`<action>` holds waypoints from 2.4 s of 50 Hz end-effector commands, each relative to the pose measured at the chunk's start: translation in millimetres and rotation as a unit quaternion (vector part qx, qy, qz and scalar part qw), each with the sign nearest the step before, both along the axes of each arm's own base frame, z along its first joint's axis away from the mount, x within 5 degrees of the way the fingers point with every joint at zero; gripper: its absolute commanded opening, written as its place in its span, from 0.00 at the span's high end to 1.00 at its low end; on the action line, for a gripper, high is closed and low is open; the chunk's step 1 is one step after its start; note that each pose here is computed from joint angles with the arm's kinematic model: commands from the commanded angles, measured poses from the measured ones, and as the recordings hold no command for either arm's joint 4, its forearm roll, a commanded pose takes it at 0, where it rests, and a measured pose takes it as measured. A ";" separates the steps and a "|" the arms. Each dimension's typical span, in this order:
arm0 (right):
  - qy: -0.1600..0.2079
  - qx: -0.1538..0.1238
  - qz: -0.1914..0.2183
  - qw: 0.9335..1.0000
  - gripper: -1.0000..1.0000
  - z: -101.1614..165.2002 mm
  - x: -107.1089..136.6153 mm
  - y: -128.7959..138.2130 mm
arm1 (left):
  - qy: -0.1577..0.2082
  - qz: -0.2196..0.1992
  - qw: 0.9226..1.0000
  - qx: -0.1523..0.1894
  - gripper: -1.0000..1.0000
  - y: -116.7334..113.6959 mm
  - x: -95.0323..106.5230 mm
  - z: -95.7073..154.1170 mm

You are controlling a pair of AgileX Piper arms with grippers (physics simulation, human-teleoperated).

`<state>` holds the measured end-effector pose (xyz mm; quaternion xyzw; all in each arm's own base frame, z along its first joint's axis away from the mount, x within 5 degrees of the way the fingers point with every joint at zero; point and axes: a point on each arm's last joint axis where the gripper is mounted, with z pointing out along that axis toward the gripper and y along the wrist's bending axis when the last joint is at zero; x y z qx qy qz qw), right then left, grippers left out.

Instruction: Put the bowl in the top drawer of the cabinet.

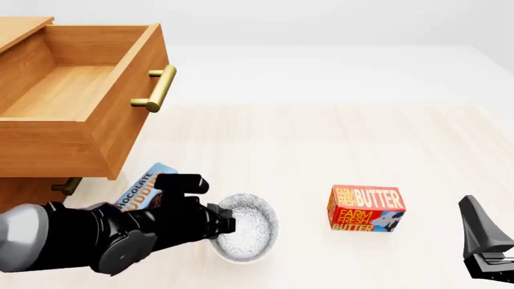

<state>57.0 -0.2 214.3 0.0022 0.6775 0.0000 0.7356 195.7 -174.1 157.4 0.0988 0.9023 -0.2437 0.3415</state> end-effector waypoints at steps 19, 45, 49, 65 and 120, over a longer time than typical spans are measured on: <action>-0.001 0.000 0.000 1.000 0.00 -0.1 -0.1 0.0 | -0.056 -0.043 0.997 -0.009 1.00 6.6 -21.6 37.0; 0.000 0.000 0.000 1.000 0.00 -0.1 -0.1 0.0 | -0.142 -0.076 0.987 -0.017 1.00 23.8 -40.6 90.1; -0.001 0.000 0.000 1.000 0.00 -0.1 -0.2 0.0 | -0.155 -0.088 0.984 -0.021 1.00 21.8 -43.6 99.6; -0.001 0.000 0.000 1.000 0.00 -0.1 -0.2 0.0 | -0.207 -0.105 0.972 -0.024 1.00 27.8 -51.0 132.8; -0.001 0.000 0.000 1.000 0.00 -0.1 -0.2 0.0 | -0.320 -0.025 0.946 -0.035 1.00 76.9 -58.6 229.8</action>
